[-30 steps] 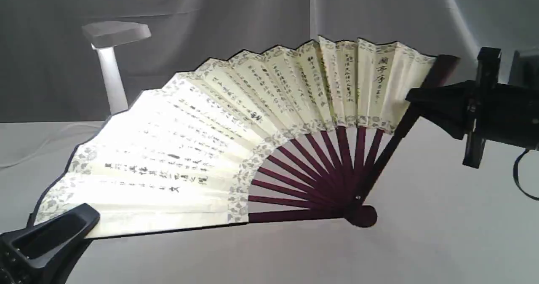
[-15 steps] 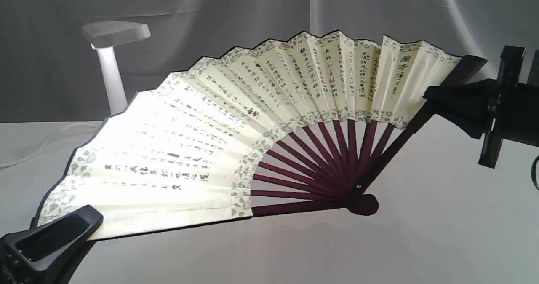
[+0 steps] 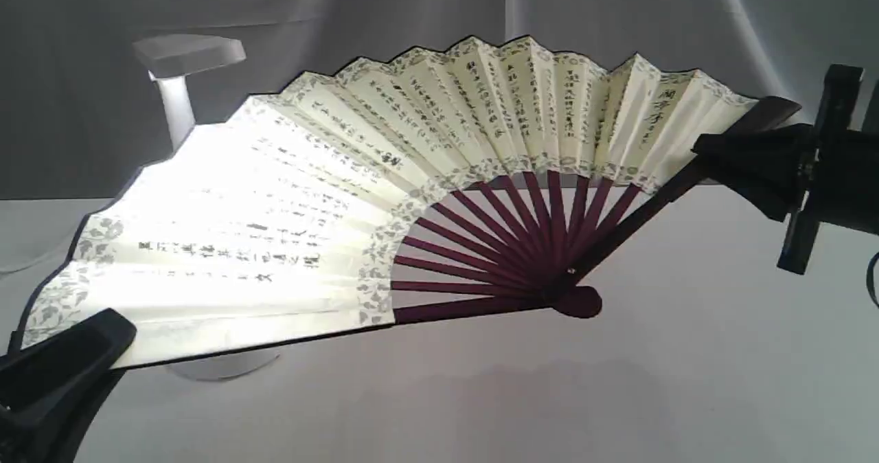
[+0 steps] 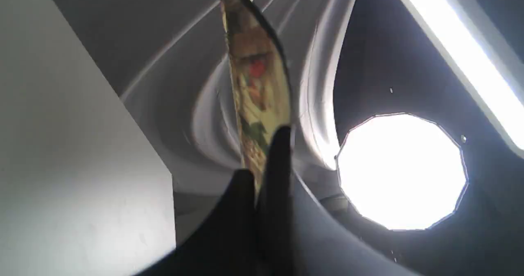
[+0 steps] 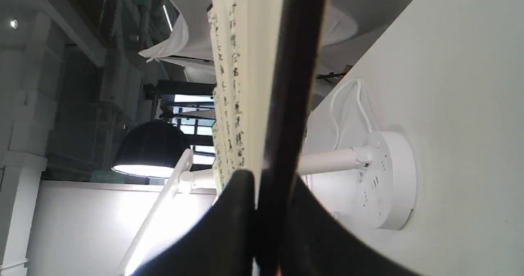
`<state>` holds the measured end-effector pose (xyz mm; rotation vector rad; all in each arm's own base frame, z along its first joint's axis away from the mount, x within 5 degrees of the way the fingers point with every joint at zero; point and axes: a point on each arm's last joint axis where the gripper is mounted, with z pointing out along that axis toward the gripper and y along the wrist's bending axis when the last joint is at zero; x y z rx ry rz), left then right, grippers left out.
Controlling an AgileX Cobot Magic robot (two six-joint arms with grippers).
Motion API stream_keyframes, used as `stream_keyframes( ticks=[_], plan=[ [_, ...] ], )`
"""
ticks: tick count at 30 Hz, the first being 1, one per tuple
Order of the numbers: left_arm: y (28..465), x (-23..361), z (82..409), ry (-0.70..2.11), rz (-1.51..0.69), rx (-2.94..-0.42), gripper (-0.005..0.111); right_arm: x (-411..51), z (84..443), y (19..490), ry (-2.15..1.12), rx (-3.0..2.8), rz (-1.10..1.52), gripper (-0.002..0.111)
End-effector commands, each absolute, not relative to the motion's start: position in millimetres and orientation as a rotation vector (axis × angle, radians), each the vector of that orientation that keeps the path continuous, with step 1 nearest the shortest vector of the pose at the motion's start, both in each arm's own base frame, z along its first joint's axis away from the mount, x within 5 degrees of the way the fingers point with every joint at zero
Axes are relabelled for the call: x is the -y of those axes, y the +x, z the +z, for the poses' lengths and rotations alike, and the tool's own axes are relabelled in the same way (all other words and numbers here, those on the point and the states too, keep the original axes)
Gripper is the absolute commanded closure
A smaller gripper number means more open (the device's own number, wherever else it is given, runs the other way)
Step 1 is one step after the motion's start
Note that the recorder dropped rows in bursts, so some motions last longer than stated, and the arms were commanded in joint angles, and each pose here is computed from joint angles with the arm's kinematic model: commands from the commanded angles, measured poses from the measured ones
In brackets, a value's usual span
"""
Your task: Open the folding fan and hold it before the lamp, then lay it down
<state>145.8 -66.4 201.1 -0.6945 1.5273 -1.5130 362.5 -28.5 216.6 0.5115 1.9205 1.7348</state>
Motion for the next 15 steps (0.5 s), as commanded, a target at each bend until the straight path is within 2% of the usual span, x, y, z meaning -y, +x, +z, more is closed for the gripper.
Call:
stream_keyframes(
  ticks=[1, 15],
  plan=[
    [147.1, 56.7, 210.2, -0.785, -1.544, -1.367, 0.107, 37.8, 216.9, 365.5, 0.548, -1.923, 1.626, 0.108],
    [140.5, 54.8, 201.8, -0.876, -1.592, -1.38, 0.107, 27.2, 247.3, 357.3, 0.456, -1.895, 1.615, 0.108]
  ],
)
